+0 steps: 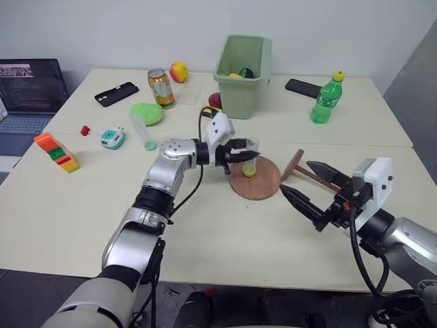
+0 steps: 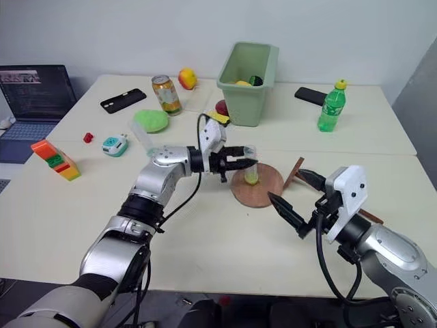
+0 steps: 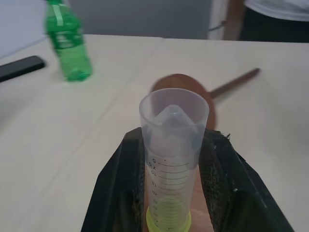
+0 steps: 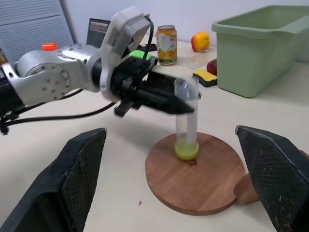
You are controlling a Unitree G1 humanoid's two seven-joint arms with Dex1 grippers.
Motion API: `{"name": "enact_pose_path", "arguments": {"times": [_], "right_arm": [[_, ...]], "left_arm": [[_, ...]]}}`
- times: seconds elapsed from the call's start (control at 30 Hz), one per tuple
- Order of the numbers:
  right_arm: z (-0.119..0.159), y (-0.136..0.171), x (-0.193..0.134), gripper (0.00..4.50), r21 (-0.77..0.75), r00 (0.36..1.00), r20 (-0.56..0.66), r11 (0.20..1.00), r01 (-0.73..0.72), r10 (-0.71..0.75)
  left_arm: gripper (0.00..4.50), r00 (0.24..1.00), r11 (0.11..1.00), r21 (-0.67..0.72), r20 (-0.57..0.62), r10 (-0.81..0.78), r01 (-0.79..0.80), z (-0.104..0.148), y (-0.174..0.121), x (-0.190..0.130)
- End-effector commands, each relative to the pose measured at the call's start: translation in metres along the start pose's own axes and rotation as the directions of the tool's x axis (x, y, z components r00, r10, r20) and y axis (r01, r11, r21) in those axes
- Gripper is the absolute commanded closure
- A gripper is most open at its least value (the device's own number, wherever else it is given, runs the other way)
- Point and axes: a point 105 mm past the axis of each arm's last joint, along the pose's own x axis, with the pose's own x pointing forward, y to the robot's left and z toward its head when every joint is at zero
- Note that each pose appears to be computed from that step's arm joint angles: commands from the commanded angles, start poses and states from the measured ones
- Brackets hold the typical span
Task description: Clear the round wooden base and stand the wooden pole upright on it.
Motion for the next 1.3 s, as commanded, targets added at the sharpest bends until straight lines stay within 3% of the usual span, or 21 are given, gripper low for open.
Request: {"name": "enact_pose_path", "arguments": {"times": [0.03, 0.13, 0.33, 0.53, 0.6, 0.83, 1.03, 1.23, 1.3], "right_arm": [[0.015, 0.009, 0.004, 0.0, -0.029, 0.997, 0.06, 0.998, -0.055, 0.057], [0.018, 0.012, 0.007, 0.0, -0.032, 0.994, 0.071, 0.996, -0.085, 0.087], [0.024, 0.019, 0.015, 0.0, -0.034, 0.984, 0.081, 0.987, -0.159, 0.161], [0.025, 0.016, 0.02, 0.0, -0.037, 0.98, 0.074, 0.983, -0.182, 0.184], [0.025, 0.015, 0.02, 0.0, -0.036, 0.98, 0.074, 0.982, -0.183, 0.185], [0.025, 0.014, 0.021, 0.0, -0.033, 0.98, 0.074, 0.983, -0.181, 0.183], [0.027, 0.012, 0.023, 0.0, -0.034, 0.981, 0.077, 0.984, -0.174, 0.176], [0.028, 0.009, 0.024, 0.0, -0.023, 0.982, 0.084, 0.986, -0.165, 0.167], [0.026, -0.001, 0.023, 0.0, -0.015, 0.988, 0.071, 0.991, -0.136, 0.137]], "left_arm": [[3.29, 0.922, 0.922, -0.067, 0.049, 0.385, -0.381, 0.019, 0.068, -0.047], [3.29, 0.837, 0.833, -0.101, 0.002, 0.547, -0.544, 0.003, 0.089, -0.076], [3.29, 0.715, 0.706, -0.116, -0.071, 0.695, -0.698, -0.023, 0.098, -0.1], [3.29, 0.693, 0.676, -0.161, -0.099, 0.714, -0.719, -0.037, 0.094, -0.096], [2.59, 0.69, 0.674, -0.152, -0.105, 0.716, -0.723, -0.038, 0.093, -0.097], [1.28, 0.694, 0.677, -0.159, -0.106, 0.712, -0.719, -0.037, 0.091, -0.102], [0.06, 0.739, 0.724, -0.165, -0.054, 0.672, -0.67, -0.014, 0.083, -0.108], [0.01, 0.807, 0.8, -0.116, -0.022, 0.59, -0.589, 0.015, 0.064, -0.122], [0.01, 0.834, 0.833, -0.044, -0.032, 0.551, -0.552, 0.03, 0.059, -0.13]]}}
